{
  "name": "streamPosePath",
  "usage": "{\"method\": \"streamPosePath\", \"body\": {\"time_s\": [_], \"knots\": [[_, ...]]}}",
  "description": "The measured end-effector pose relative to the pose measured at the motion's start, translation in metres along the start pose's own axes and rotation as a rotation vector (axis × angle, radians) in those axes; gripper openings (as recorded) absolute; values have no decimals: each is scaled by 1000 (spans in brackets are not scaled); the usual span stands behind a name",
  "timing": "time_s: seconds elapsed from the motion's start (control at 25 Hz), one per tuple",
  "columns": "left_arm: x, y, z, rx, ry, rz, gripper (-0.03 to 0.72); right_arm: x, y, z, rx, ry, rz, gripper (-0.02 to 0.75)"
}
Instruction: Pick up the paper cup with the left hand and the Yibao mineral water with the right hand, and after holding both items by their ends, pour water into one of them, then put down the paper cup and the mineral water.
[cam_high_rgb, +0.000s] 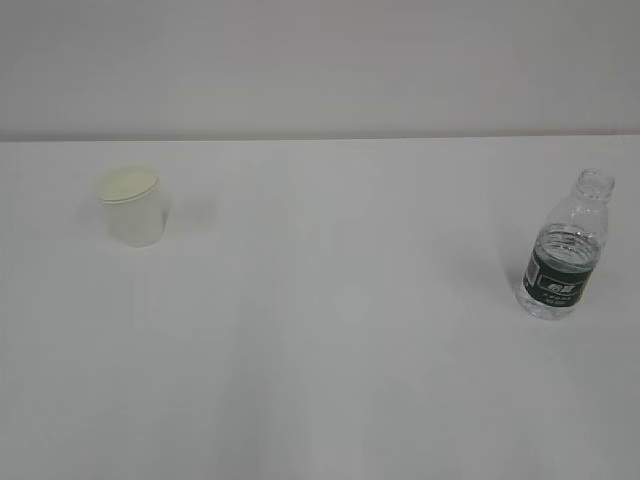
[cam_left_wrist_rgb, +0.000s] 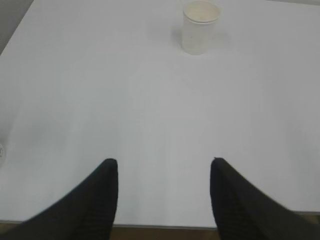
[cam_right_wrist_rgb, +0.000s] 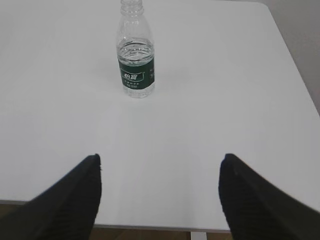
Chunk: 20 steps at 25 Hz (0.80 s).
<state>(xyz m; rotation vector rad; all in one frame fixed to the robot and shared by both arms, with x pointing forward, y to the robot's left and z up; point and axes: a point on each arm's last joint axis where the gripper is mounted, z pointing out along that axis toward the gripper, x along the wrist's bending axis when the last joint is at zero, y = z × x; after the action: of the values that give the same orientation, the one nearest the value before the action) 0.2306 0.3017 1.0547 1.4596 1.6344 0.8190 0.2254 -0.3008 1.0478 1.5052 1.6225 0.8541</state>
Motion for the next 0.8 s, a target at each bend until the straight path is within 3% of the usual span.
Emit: {"method": "streamPosePath", "body": {"time_s": [0.8], "knots": [[0,0,0,0,0,0,365,0,0,0,0,0,0,552]]}}
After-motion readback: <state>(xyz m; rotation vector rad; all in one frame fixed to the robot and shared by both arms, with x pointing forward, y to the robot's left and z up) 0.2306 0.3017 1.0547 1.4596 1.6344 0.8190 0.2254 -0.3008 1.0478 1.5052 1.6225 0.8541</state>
